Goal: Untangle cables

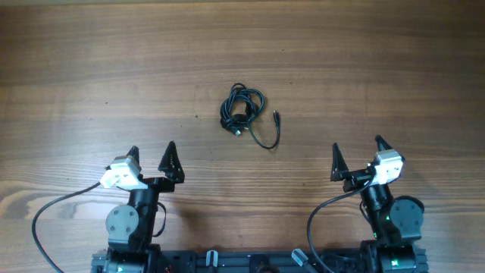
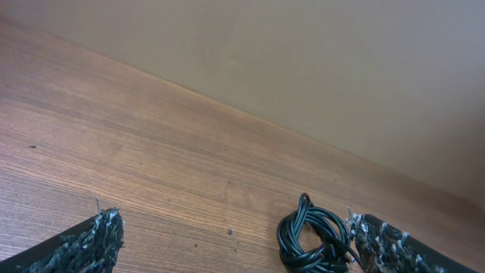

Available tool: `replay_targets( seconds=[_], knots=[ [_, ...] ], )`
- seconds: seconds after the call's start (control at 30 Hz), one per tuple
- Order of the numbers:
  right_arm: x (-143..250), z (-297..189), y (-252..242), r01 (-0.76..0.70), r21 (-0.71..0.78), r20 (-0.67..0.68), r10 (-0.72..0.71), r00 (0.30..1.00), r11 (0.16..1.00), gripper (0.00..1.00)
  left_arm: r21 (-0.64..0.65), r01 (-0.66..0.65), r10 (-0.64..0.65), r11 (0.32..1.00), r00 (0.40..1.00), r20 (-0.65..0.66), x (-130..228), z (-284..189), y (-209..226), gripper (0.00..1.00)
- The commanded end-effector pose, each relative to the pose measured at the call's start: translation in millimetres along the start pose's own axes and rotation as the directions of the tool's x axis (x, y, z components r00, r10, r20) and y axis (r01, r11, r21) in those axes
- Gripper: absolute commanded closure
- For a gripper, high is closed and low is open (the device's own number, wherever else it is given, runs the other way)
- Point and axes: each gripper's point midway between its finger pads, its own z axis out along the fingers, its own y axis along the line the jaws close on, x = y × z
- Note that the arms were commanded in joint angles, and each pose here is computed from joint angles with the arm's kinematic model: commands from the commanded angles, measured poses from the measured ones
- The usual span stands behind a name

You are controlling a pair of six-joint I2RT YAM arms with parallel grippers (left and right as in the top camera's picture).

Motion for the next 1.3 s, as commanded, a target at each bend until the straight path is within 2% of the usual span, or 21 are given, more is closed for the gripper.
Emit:
replay_targets(
  seconds=[0.0,1.27],
  knots=[
    [0.7,0.5,1.1,-0.015,-0.005,-0.002,0.015,1.0,1.0,0.0,-0.007,-0.015,0.015,1.0,1.0,0.009,-0.4,-0.1,1.9,0.0],
    [0.6,0.4,5.7,-0.015,-0.032,-0.002,0.015,1.0,0.999,0.0,-0.006,-0.015,0.015,1.0,1.0,0.015,-1.9,-0.1,1.3,0.0]
  ],
)
